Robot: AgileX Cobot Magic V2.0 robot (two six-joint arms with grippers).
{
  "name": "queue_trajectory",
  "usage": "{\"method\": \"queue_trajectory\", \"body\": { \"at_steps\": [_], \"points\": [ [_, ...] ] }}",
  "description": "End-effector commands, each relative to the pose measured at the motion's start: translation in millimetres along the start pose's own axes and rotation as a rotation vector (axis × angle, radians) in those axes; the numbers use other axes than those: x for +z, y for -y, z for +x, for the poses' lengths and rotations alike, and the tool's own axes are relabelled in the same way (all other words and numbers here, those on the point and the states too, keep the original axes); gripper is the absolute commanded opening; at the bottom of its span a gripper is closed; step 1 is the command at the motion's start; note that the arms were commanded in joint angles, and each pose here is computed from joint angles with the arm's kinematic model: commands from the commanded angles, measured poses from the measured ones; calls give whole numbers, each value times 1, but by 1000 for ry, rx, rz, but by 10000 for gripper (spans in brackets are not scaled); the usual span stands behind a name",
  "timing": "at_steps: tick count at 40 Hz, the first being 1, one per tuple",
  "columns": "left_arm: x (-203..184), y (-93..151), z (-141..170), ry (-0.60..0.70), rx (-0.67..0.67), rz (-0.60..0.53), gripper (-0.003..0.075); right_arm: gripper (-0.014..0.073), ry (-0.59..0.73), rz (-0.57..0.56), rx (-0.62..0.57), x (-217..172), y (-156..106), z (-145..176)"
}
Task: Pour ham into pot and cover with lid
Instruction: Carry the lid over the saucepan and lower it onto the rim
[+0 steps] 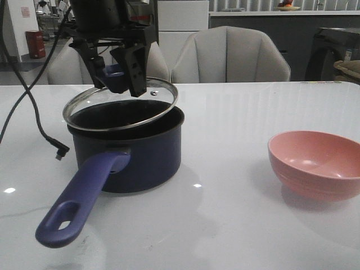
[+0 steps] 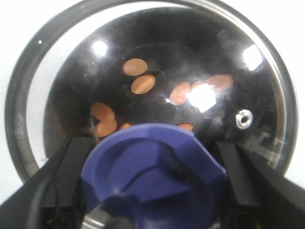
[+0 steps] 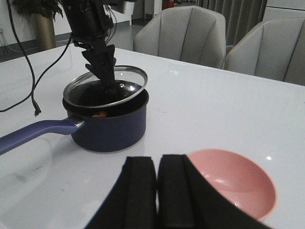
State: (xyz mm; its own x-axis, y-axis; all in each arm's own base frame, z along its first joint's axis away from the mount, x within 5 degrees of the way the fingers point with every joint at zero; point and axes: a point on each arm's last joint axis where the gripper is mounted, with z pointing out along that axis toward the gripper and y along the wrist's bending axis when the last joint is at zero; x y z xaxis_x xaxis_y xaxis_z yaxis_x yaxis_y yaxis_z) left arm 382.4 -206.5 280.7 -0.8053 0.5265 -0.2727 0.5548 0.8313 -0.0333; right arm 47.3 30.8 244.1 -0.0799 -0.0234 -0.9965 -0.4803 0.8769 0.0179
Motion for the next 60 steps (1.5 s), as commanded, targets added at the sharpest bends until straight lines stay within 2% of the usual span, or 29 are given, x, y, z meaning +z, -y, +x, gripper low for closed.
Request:
{"method": "queue_trajectory", "body": {
  "at_steps": [1,10,21,28,48,57,60],
  "points": [
    [-34,9,0,53,11,16,202,179,75,20,1,-1,2,-13],
    [-33,8,0,50,13,8,259,179,75,20,1,-1,2,-13],
    [-33,10,0,52,8,26,434,179,75,20,1,-1,2,-13],
    [-33,11,0,53,5,37,506,179,75,20,1,-1,2,-13],
    [-36,12,0,61,1,53,520,179,75,20,1,-1,2,-13],
    [-36,12,0,61,1,53,599,179,75,20,1,-1,2,-13],
    [-36,12,0,61,1,53,600,179,75,20,1,-1,2,-13]
  ]
}}
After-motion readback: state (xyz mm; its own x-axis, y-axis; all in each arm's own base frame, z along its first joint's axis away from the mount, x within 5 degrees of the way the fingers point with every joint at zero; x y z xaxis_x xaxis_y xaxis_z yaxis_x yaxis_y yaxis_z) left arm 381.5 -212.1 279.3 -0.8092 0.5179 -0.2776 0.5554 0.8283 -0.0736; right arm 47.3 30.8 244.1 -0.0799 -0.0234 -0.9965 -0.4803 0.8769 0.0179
